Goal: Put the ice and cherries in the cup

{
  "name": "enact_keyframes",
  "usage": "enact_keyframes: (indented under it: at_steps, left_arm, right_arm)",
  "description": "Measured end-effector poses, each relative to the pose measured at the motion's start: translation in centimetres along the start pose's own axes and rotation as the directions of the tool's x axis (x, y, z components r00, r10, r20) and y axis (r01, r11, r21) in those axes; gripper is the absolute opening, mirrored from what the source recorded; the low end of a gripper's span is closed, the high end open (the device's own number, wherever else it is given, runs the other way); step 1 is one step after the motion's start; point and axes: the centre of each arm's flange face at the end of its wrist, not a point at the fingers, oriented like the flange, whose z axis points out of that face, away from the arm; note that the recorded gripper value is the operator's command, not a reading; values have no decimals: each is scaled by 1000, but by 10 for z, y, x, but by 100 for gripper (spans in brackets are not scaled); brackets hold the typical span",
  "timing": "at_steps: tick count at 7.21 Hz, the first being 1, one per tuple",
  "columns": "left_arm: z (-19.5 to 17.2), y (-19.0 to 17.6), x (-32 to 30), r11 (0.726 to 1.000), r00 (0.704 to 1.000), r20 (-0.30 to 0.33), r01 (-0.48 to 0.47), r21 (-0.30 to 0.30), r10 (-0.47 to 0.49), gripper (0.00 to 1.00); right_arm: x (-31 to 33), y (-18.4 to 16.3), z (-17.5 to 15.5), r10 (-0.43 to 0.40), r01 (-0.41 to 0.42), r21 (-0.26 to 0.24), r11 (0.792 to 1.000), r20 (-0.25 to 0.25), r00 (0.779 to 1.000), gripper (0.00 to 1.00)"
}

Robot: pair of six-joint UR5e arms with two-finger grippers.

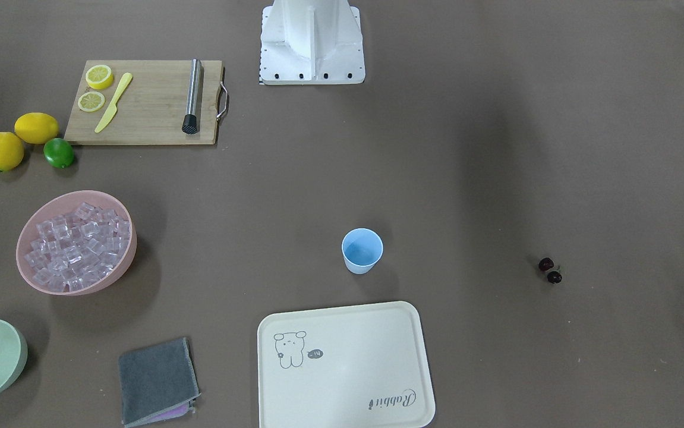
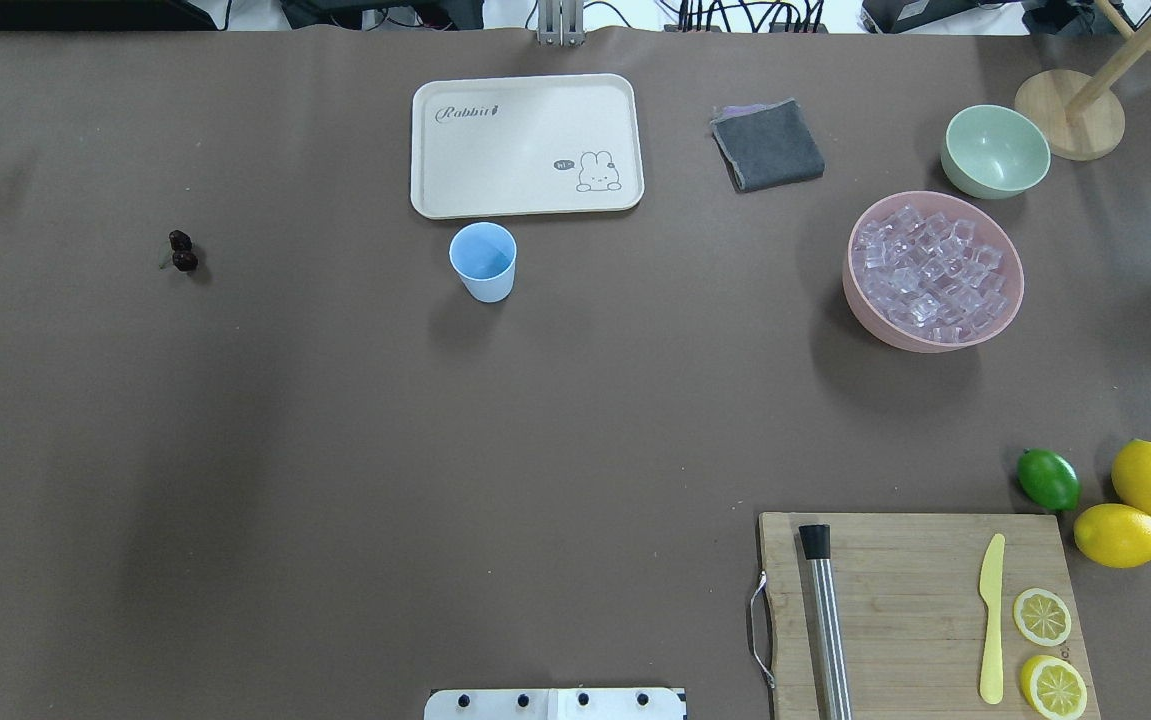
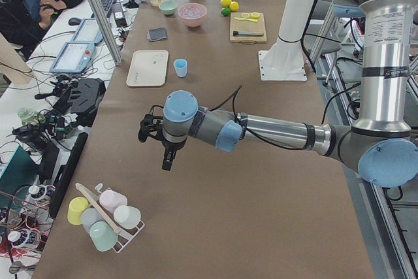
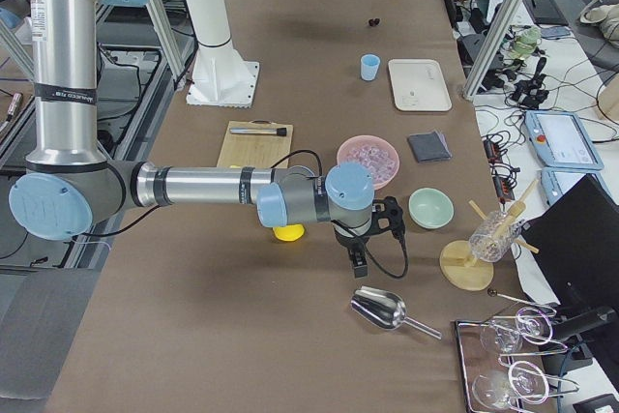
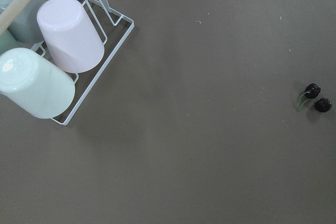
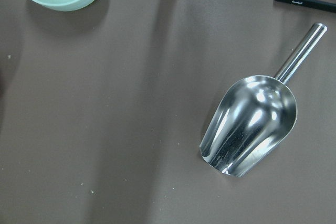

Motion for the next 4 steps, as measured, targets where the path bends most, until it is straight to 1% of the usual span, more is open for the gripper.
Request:
enact_keyframes:
  at_steps: [2,4]
  left_arm:
    - [0,4,-1,1000,1000,-3,5,-4,-5,98]
    - [0,7,-6,1000,1000,-1,23,-11,-23,98]
  right_arm:
    - [1,-1,1,5,-5,-3,1000,-1,1000,100]
    - [-5,-10,-1,45,-45,5,999,0,999,100]
